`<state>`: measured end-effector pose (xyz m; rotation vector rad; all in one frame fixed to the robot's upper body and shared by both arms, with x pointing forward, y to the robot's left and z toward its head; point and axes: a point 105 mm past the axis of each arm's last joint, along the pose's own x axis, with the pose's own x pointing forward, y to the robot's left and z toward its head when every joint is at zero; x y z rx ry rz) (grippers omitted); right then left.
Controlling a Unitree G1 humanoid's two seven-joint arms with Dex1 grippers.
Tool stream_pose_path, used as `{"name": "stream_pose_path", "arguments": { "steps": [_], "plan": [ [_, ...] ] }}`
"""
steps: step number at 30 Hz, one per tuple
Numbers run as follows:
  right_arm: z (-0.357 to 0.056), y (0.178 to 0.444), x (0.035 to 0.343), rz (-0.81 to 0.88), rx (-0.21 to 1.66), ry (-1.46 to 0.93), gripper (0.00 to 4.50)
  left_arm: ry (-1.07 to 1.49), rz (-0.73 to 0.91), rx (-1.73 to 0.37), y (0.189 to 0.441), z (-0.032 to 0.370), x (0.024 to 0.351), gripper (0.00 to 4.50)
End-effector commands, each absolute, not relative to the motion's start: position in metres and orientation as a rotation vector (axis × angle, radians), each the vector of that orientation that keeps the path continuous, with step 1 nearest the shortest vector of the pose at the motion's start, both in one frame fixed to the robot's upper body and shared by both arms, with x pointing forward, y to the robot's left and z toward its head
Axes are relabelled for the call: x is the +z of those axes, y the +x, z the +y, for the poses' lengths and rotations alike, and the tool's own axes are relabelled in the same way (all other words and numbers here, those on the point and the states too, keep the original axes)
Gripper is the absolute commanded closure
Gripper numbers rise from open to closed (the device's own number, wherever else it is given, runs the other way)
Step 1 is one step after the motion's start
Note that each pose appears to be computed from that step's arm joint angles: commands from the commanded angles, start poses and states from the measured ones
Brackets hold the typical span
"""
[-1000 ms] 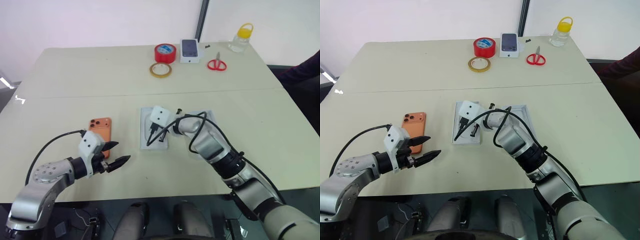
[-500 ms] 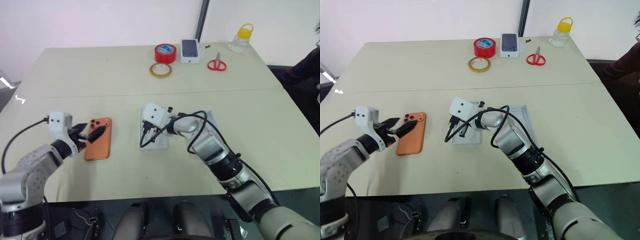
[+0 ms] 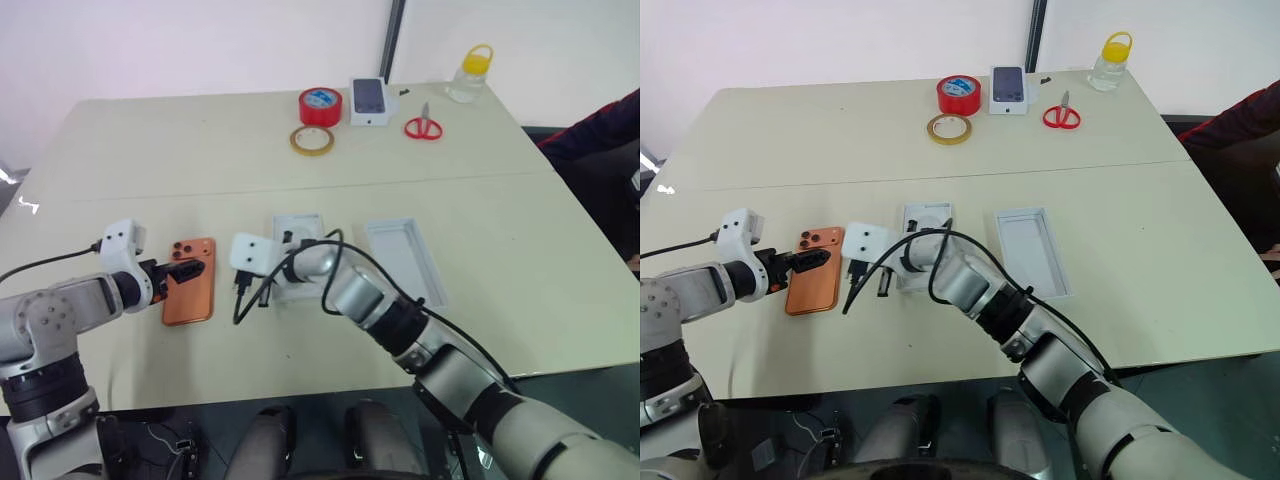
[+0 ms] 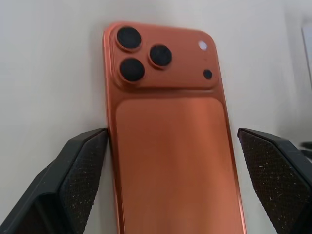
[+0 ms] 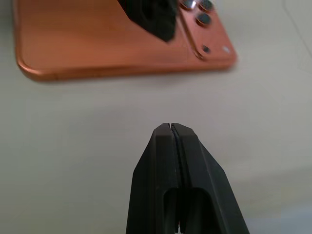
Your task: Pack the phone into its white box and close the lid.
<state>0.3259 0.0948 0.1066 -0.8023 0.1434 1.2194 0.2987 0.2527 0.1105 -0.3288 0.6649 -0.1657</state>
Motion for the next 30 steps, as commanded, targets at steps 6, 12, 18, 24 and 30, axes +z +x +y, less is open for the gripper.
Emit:
{"name": "stream_pose_path", "arguments": {
  "steps": [6,12,18,24,30],
  "plan": [
    [0.098,0.322,0.112,0.082,1.249,-0.858,4.5,-0.412,0.697,-0.331,0.284,0.209,0.099,0.03],
    [0.085,0.326,0.113,0.087,1.226,-0.87,4.5,-0.485,0.681,-0.367,0.282,0.197,0.096,0.03],
    [0.082,0.328,0.115,0.089,1.212,-0.863,4.5,-0.539,0.649,-0.414,0.286,0.189,0.104,0.03],
    [0.081,0.328,0.113,0.096,1.208,-0.855,4.5,-0.53,0.638,-0.466,0.287,0.179,0.11,0.03],
    [0.079,0.327,0.111,0.104,1.205,-0.849,4.5,-0.543,0.622,-0.446,0.29,0.185,0.113,0.03]
  ]
}}
